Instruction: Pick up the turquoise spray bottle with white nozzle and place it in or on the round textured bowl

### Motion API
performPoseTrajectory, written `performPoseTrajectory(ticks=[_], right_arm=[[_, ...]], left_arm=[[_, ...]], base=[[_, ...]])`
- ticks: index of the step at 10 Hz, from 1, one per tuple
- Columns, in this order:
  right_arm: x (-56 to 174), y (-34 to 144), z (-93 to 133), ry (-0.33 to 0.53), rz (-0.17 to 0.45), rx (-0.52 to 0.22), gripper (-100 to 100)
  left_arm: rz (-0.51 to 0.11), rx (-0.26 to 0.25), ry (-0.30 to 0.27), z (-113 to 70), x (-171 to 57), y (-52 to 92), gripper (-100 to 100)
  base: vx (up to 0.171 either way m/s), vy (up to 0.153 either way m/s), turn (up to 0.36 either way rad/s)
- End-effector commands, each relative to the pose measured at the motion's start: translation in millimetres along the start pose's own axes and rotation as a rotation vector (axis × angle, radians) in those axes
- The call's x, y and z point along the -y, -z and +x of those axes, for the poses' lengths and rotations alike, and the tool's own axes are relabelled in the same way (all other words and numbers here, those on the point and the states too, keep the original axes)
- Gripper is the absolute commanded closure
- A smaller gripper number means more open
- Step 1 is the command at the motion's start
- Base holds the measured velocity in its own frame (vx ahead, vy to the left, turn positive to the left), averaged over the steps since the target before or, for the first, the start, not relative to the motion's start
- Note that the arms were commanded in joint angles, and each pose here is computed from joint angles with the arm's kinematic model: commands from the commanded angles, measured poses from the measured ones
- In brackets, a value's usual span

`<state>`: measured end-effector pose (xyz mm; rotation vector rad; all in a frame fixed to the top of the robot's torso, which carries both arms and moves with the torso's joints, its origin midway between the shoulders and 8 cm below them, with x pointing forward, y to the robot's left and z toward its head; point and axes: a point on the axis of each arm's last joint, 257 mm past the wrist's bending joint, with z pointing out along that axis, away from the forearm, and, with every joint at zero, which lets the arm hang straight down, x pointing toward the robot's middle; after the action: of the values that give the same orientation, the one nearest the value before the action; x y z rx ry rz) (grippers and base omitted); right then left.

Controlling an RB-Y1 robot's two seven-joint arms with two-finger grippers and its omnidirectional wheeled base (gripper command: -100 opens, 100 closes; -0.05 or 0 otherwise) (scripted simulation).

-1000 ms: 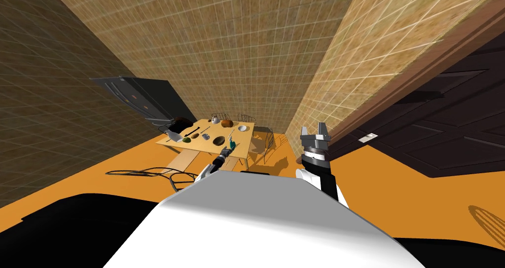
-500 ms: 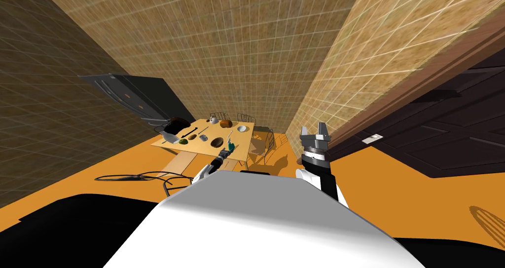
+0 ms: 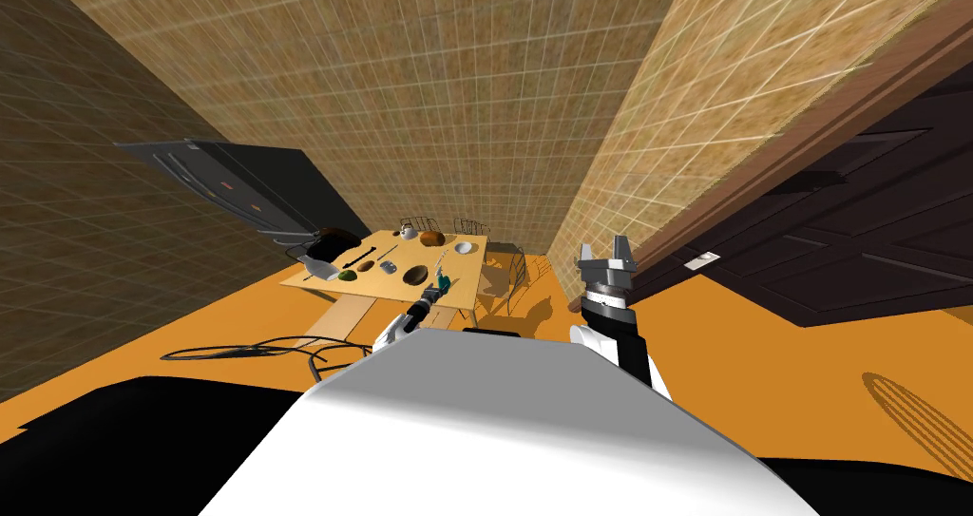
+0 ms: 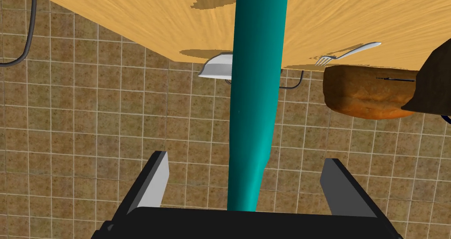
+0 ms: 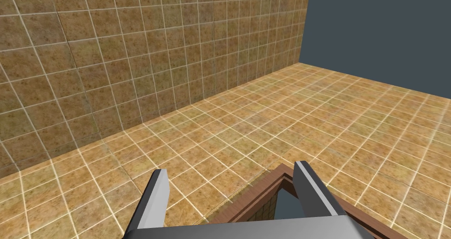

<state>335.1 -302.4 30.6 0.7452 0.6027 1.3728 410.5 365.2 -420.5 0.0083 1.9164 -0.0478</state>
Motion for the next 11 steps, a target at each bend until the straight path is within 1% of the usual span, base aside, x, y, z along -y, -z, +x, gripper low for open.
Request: performPoseTrajectory(ticks=[1,2,3,4,8,9,10,11], right_arm=[[0.0,0.0,0.0,0.000,0.000,0.000,0],[0.0,0.0,0.0,0.000,0.000,0.000,0],[0.0,0.0,0.0,0.000,0.000,0.000,0],[0.0,0.0,0.0,0.000,0.000,0.000,0],[0.0,0.0,0.0,0.000,0.000,0.000,0],[0.0,0.0,0.0,0.000,0.000,0.000,0],[0.0,0.0,0.0,0.000,0.000,0.000,0],[0.0,0.1,-0.1,0.000,0.000,0.000,0]], left_arm=[[-0.015,0.000,0.006,-0.6,-5.4,-6.8,-100],[-0.026,0.000,0.011,-1.4,-9.3,-11.9,-100],[-0.019,0.001,0.008,-1.3,-8.0,-9.1,-100],[-0.020,0.000,0.008,-1.3,-8.5,-9.6,100],[-0.020,0.001,0.007,-1.6,-8.6,-9.6,100],[-0.020,0.001,0.007,-1.5,-8.6,-9.6,0],[-0.010,0.000,0.003,-0.3,-3.3,-4.3,100],[0.002,0.000,-0.001,0.5,1.0,0.9,100]], base=[[-0.031,0.003,-0.085],[-0.034,0.004,-0.111],[-0.015,0.004,-0.022],[0.000,0.000,0.000],[0.000,0.000,0.000],[0.000,0.000,0.000],[0.019,-0.002,0.111],[0.041,-0.007,0.171]])
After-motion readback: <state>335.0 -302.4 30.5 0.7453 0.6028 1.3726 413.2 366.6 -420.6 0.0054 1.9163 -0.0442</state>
